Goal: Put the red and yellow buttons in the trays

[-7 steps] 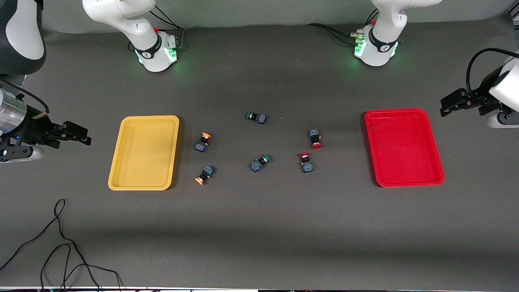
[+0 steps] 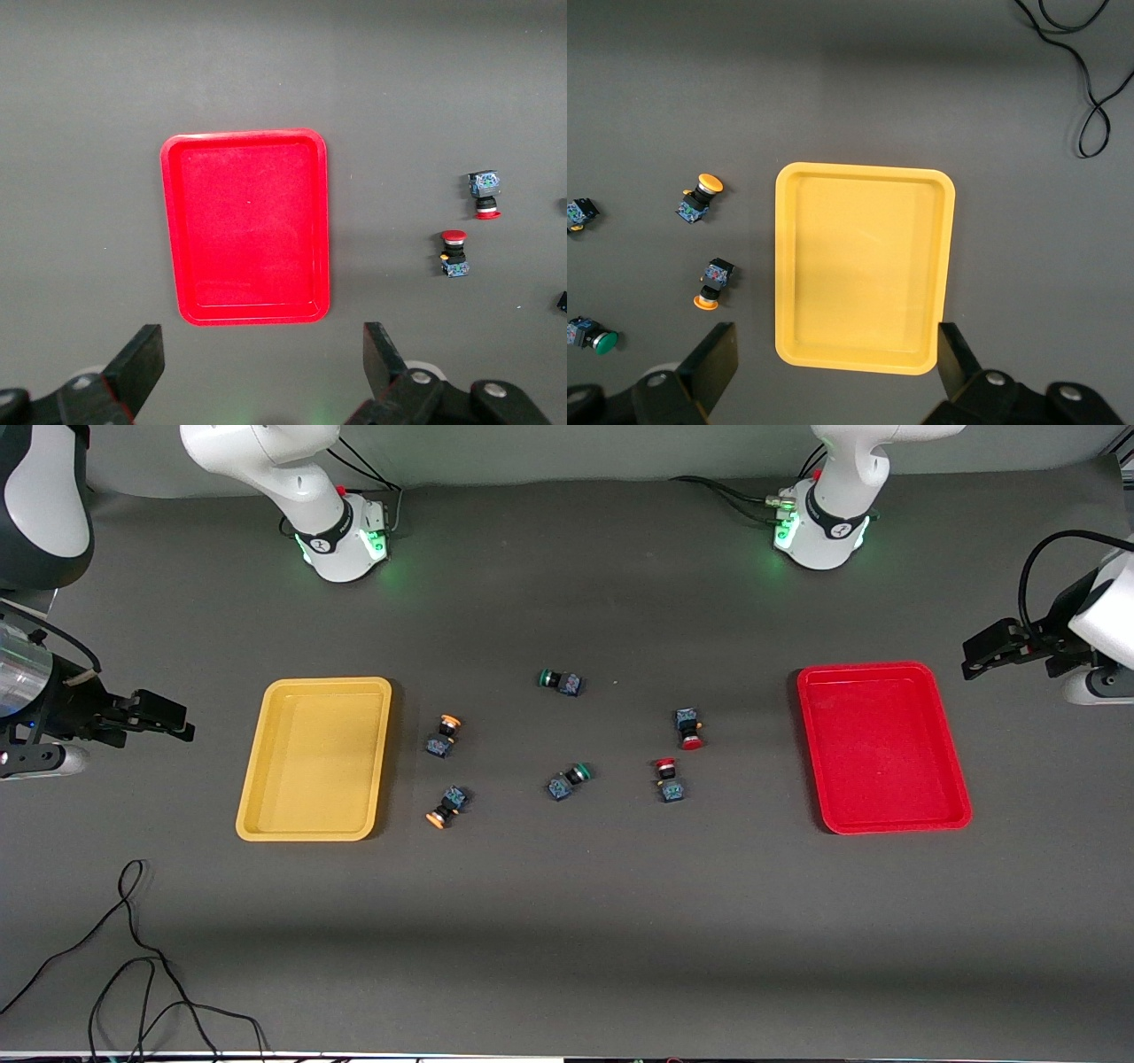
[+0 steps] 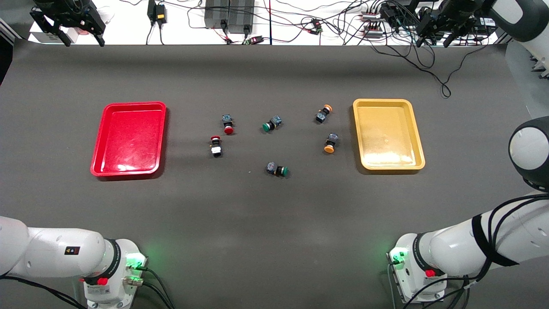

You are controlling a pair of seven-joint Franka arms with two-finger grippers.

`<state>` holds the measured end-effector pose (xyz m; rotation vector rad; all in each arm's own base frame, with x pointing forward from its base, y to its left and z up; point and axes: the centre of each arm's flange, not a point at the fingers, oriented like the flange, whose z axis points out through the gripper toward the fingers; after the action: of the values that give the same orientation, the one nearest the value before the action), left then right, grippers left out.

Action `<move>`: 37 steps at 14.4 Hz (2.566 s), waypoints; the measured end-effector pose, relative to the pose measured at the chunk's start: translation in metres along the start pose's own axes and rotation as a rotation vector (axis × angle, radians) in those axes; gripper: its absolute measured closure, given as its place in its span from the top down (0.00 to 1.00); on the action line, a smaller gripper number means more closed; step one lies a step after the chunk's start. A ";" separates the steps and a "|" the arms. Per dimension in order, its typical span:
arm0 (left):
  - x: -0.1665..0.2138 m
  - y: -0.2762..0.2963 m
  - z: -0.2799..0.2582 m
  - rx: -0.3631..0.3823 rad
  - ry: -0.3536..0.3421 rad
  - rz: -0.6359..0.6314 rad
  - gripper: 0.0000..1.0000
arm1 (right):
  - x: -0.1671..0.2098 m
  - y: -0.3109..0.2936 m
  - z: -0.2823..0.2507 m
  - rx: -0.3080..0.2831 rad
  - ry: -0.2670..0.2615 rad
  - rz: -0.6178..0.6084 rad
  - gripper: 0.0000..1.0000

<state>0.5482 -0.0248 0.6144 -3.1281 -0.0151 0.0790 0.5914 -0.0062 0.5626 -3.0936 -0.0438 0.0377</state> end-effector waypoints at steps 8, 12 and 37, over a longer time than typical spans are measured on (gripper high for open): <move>0.000 0.000 0.000 0.000 0.000 0.000 1.00 | 0.002 -0.032 0.016 0.053 -0.049 -0.030 1.00; 0.000 0.000 0.000 0.000 0.000 0.000 1.00 | 0.013 -0.050 0.045 0.081 -0.090 -0.007 1.00; -0.078 0.283 0.176 -0.054 0.072 -0.108 1.00 | -0.092 -0.259 0.379 -0.095 -0.051 0.194 1.00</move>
<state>0.4644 -0.3062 0.4386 -3.1746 -0.1887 -0.0362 0.4827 0.2673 0.1984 -3.1793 0.2597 0.1258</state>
